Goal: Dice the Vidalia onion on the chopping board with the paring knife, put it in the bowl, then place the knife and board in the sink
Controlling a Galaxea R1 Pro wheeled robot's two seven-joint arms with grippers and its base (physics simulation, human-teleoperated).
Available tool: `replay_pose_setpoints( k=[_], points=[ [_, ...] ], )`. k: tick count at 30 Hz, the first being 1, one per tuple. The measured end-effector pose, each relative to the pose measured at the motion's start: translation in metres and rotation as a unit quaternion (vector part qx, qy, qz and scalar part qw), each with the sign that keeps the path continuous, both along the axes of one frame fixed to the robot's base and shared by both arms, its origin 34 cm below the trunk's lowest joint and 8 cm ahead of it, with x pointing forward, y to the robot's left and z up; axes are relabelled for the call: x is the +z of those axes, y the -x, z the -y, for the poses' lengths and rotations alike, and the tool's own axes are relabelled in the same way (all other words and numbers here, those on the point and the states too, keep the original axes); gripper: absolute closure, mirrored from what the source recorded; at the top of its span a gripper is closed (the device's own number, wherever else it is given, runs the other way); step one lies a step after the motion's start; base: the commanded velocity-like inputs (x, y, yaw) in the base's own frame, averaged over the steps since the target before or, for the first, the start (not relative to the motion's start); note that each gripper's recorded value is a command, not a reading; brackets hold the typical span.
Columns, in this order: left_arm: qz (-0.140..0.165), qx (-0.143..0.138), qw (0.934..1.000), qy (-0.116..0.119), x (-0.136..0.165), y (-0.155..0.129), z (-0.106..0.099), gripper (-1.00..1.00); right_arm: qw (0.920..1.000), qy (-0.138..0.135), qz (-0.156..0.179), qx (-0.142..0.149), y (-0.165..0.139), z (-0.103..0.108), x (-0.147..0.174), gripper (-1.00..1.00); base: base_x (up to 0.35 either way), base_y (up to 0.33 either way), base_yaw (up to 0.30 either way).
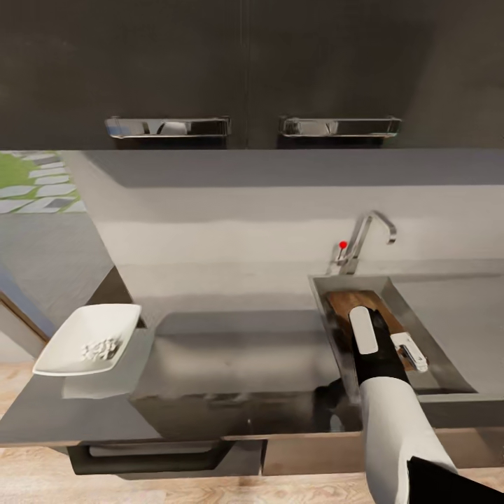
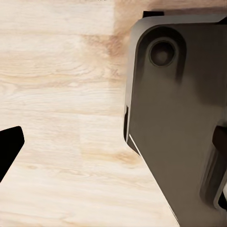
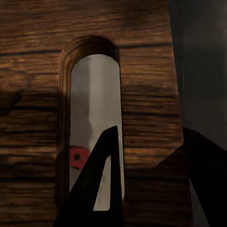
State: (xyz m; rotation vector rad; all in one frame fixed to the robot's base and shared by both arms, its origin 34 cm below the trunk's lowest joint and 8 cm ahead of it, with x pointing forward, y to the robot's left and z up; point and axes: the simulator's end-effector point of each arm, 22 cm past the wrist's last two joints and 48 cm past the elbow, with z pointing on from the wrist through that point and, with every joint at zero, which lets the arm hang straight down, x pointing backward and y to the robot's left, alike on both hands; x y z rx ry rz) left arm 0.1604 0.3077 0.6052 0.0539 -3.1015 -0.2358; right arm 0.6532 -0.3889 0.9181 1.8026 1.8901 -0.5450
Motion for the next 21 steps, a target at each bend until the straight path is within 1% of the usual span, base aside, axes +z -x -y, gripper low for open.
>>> replay_pose_setpoints(
  k=[3,6,9,13,14,17,21],
  points=[
    [-0.002,0.000,1.0000,0.000,0.000,0.002,0.000,-1.00,1.0000,0.001,-0.001,-0.001,0.000,0.001,-0.002,1.00,0.167,-0.270,0.000],
    [-0.005,0.000,1.0000,0.000,0.000,0.004,0.000,-1.00,1.0000,0.001,-0.004,-0.001,0.000,0.001,-0.005,1.00,0.095,-0.129,0.000],
    [-0.007,0.000,1.0000,0.000,-0.001,0.006,0.000,-1.00,1.0000,0.000,-0.008,0.001,0.001,0.000,-0.009,1.00,0.019,-0.025,0.000],
    [-0.011,0.000,0.9999,-0.001,-0.001,0.009,-0.001,-1.00,0.9996,-0.007,-0.028,0.003,0.009,-0.007,-0.027,1.00,0.003,-0.004,0.000],
    [-0.012,0.000,0.9999,-0.001,-0.001,0.009,-0.001,-1.00,0.9996,-0.008,-0.029,0.000,0.010,-0.009,-0.034,1.00,0.000,0.000,0.000],
    [-0.014,0.001,0.9999,-0.002,-0.001,0.011,-0.002,-1.00,0.9996,-0.012,-0.021,0.017,0.006,-0.017,-0.054,1.00,0.000,0.000,0.000],
    [-0.018,0.000,0.9998,-0.002,-0.001,0.014,-0.002,-1.00,0.9995,-0.011,-0.020,0.024,0.005,-0.018,-0.062,1.00,0.000,0.000,0.000]
  ],
)
